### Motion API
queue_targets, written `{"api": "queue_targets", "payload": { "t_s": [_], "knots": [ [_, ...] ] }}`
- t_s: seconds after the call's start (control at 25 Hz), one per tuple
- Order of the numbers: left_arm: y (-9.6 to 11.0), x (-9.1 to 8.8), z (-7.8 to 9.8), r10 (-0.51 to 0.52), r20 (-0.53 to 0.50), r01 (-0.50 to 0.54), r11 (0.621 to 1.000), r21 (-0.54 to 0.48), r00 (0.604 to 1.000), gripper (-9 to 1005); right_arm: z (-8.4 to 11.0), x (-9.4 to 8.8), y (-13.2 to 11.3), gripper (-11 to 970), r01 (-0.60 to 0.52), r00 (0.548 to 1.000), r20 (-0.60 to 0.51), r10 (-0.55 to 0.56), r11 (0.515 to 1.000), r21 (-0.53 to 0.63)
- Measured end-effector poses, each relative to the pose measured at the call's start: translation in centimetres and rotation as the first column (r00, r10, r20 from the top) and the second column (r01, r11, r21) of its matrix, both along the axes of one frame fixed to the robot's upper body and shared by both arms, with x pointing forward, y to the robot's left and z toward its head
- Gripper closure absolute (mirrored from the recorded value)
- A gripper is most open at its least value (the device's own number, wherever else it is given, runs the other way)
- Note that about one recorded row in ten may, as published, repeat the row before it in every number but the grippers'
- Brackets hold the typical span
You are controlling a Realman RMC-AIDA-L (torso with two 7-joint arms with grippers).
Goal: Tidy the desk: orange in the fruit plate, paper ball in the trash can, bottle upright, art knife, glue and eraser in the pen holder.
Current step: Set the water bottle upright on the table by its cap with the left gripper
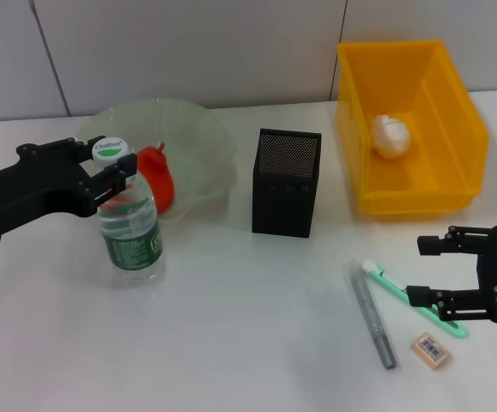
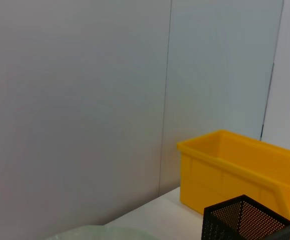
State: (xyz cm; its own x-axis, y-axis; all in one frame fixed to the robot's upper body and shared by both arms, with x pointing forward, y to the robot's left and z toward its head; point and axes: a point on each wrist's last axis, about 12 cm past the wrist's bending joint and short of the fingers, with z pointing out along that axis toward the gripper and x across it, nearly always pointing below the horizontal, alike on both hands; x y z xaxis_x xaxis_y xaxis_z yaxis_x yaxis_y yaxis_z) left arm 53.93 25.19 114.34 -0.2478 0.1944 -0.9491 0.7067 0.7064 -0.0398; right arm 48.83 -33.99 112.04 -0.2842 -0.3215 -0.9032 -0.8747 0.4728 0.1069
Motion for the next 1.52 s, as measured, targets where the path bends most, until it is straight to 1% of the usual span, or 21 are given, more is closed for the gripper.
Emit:
{"api": "queue_targets", "payload": {
  "t_s": [0.2,0.6,1.24,1.52],
  "knots": [
    [0.11,-0.04,-0.05,0.004,-0.001,-0.004,1.0,0.0,1.0,506,0.03,0.06,0.03,195,-0.001,1.0,0.001,0.001,1.0,0.0],
    [0.4,0.16,-0.73,0.014,-0.016,-0.014,1.0,0.002,1.0,502,-0.16,0.16,0.04,195,0.003,1.0,-0.007,-0.003,1.0,-0.014],
    [0.4,0.21,-0.7,0.014,-0.008,-0.014,1.0,0.008,1.0,496,-0.14,0.21,0.07,195,0.002,1.0,-0.006,-0.002,1.0,-0.015],
    [0.57,0.26,-0.67,0.027,-0.013,-0.027,0.999,-0.027,1.0,493,-0.14,0.21,0.07,195,0.002,1.0,-0.006,-0.002,1.0,-0.015]
  ]
}}
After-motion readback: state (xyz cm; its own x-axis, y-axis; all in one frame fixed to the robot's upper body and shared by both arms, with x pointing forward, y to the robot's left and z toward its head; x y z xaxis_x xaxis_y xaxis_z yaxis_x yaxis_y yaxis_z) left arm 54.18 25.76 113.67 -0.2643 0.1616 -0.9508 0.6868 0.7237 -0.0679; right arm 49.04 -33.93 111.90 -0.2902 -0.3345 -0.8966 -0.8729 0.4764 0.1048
